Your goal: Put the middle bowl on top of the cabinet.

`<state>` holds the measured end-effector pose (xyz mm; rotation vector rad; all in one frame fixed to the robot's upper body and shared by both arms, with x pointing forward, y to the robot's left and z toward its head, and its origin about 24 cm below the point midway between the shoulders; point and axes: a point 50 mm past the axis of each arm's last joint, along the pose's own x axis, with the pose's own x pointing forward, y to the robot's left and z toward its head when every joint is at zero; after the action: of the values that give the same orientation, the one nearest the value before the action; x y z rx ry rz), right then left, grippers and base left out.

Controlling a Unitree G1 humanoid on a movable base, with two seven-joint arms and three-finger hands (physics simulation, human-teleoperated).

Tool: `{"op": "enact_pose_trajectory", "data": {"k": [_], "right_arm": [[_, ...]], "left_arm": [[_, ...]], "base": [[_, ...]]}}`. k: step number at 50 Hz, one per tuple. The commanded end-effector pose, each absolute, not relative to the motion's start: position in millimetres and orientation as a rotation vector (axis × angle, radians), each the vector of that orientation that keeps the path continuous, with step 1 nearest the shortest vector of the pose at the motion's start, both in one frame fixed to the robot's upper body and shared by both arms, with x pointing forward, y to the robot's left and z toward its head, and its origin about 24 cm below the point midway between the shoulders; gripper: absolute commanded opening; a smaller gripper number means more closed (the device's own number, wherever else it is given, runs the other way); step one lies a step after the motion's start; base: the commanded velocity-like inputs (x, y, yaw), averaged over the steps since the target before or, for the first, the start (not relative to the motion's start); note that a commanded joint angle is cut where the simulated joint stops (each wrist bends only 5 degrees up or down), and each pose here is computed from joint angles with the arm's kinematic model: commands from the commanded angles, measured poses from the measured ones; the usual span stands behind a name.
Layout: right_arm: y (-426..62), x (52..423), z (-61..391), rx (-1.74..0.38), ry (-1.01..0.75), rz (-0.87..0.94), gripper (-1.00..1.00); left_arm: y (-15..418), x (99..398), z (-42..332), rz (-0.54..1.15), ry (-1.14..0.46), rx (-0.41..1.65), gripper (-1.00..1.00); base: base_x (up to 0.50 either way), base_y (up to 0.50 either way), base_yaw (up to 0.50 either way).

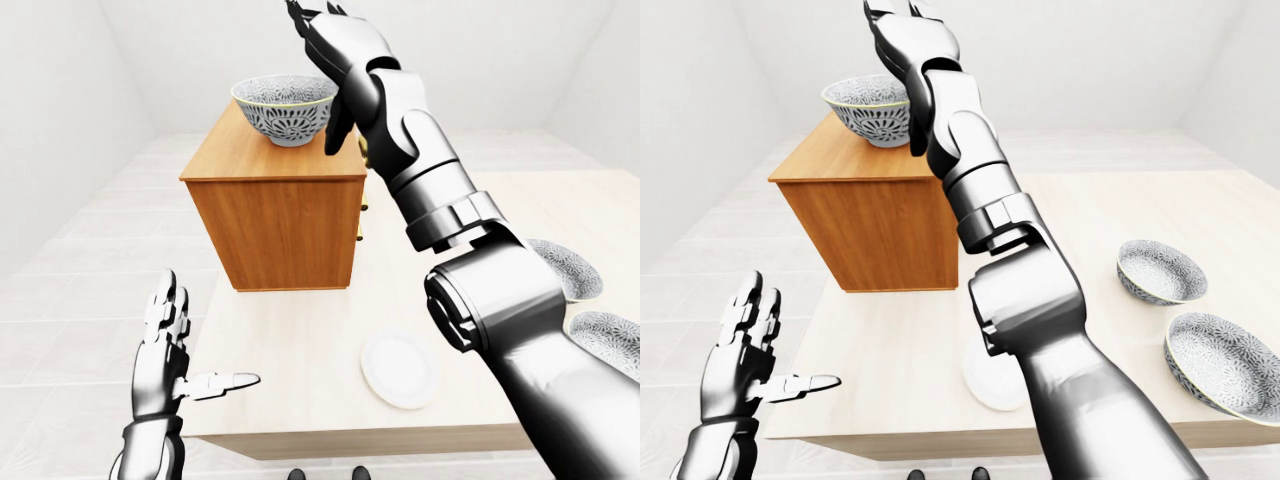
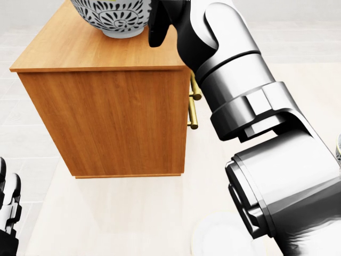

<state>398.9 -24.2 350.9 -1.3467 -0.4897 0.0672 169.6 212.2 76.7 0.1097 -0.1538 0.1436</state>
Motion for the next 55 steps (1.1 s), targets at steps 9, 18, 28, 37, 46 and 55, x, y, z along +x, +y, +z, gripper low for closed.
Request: {"op": "enact_pose_trajectory", "data": {"k": [9,18,28,37,46,55], "right_arm": [[-54.6,410.2,352.5,-1.306,-0.420,-0.005,1.00],[-72.0,410.8,366.2,-1.286,-0.402,-0.048,1.00],[-97.5,415.3,367.5,-1.272,-0.351,-0.109,1.00],[-118.5,415.5,373.4,-1.280,-0.326,-0.168,1.00],[-135.5,414.0,380.4,-1.271,-0.316,-0.222,1.00],[-141.8,411.7,387.7,-1.266,-0.317,-0.244,1.00]], "left_arm": [[212.3,171.6,78.6,0.147,-0.163,0.119,1.00],[212.6,171.2,81.1,0.149,-0.172,0.123,1.00],[212.6,171.2,81.9,0.151,-0.176,0.122,1.00],[211.4,172.6,80.5,0.148,-0.171,0.123,1.00],[210.7,173.3,81.3,0.146,-0.176,0.122,1.00],[210.6,173.6,80.6,0.144,-0.173,0.120,1.00]], "base": [[0.00,0.00,0.00],[0.00,0.00,0.00],[0.00,0.00,0.00],[0.00,0.00,0.00],[0.00,0.00,0.00],[0.00,0.00,0.00]]}}
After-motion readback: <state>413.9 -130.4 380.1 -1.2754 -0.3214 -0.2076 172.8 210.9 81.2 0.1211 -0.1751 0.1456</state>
